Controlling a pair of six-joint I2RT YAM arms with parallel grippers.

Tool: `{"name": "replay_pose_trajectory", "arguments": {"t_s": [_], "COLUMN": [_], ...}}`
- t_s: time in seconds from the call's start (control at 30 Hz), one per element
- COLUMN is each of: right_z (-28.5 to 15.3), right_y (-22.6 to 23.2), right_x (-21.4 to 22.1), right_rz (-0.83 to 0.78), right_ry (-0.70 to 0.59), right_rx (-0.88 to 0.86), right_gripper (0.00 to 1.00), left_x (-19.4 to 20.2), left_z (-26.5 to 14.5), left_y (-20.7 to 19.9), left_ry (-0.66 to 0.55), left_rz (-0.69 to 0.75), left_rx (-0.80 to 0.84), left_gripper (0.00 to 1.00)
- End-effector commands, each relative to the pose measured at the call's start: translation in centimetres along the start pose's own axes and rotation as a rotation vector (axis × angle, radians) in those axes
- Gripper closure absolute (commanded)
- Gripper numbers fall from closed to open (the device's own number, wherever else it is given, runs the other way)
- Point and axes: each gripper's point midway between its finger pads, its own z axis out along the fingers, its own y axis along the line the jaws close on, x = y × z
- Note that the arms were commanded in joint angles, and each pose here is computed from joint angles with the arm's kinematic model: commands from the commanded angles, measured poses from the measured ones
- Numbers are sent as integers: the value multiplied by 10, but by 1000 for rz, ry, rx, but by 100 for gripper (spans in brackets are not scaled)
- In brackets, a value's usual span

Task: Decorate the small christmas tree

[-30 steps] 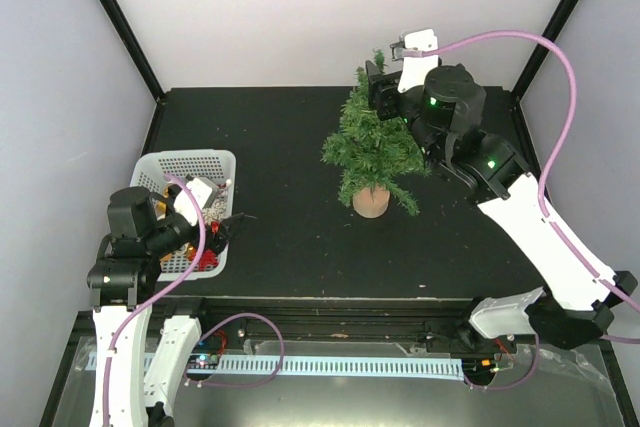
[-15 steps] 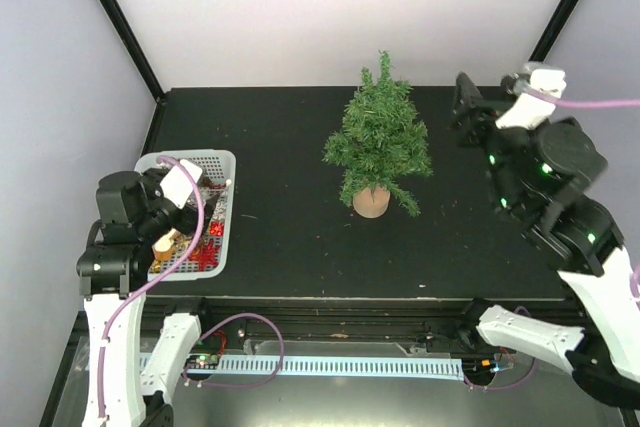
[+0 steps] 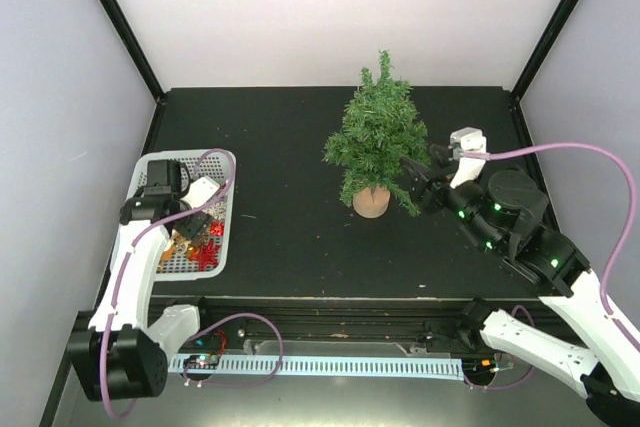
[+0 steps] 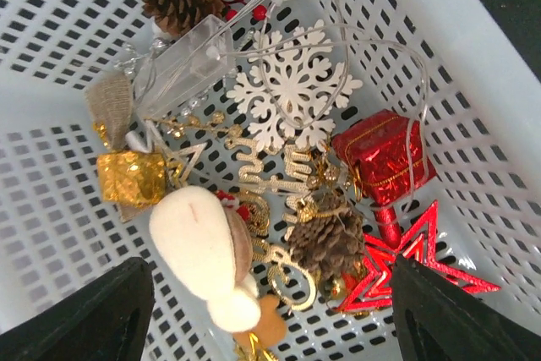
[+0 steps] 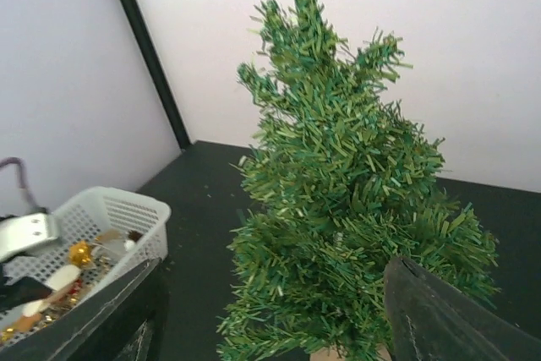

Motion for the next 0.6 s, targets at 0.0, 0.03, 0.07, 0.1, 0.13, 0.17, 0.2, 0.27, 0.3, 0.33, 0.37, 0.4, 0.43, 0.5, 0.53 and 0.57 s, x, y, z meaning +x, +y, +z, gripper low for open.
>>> {"name": "replay_pose_trajectory", "arguments": {"t_s": [0.0, 0.03, 0.07, 0.1, 0.13, 0.17, 0.2, 0.27, 0.3, 0.33, 0.37, 0.4, 0.43, 0.5, 0.53, 0.57], "right_z": [-16, -17, -18, -19, -20, -20, -21, -22, -23, -23, -23, -23, -23, -23, -23, -23], "right_y": [14, 13, 12, 12, 11, 11, 11, 11, 11, 10, 10, 10, 10, 9, 9, 10], "right_x": [-15, -15, -14, -13, -13, -13, -13, -14, -13, -13, -12, -12, -12, -11, -12, -12], "right_rz": [42, 44, 45, 46, 45, 47, 48, 51, 51, 52, 52, 51, 52, 55, 54, 52], "right_ry": [-64, -67, -69, -73, -75, -77, -78, -81, -82, -83, -82, -83, -83, -86, -88, -87], "right_rx": [-95, -94, -92, -92, -92, -92, -94, -96, -95, -94, -92, -92, -91, -89, -92, -93], "right_gripper": [30, 30, 30, 30, 30, 30, 30, 30, 30, 30, 30, 30, 30, 30, 30, 30], "left_x": [-25, -34, -42, -51, -57, -62, -65, -69, -70, -71, -71, -73, -73, -73, -72, -71], "left_z": [2, 0, -2, -4, -4, -3, 1, 10, 15, 19, 27, 30, 34, 44, 49, 54], "left_y": [12, 10, 8, 7, 4, 1, 0, 1, 1, 1, 1, 1, 0, 7, 12, 19], "left_ry": [-63, -96, -126, -154, -168, -180, -177, -162, -154, -148, -135, -135, -132, -122, -114, -112], "left_rz": [-40, -62, -79, -94, -109, -119, -131, -160, -178, -194, -213, -226, -239, -267, -278, -290], "left_rx": [31, 67, 107, 140, 179, 218, 241, 273, 293, 308, 336, 358, 377, 370, 348, 323], "left_gripper": [20, 19, 17, 16, 16, 16, 16, 16, 17, 17, 18, 21, 23, 27, 30, 31]}}
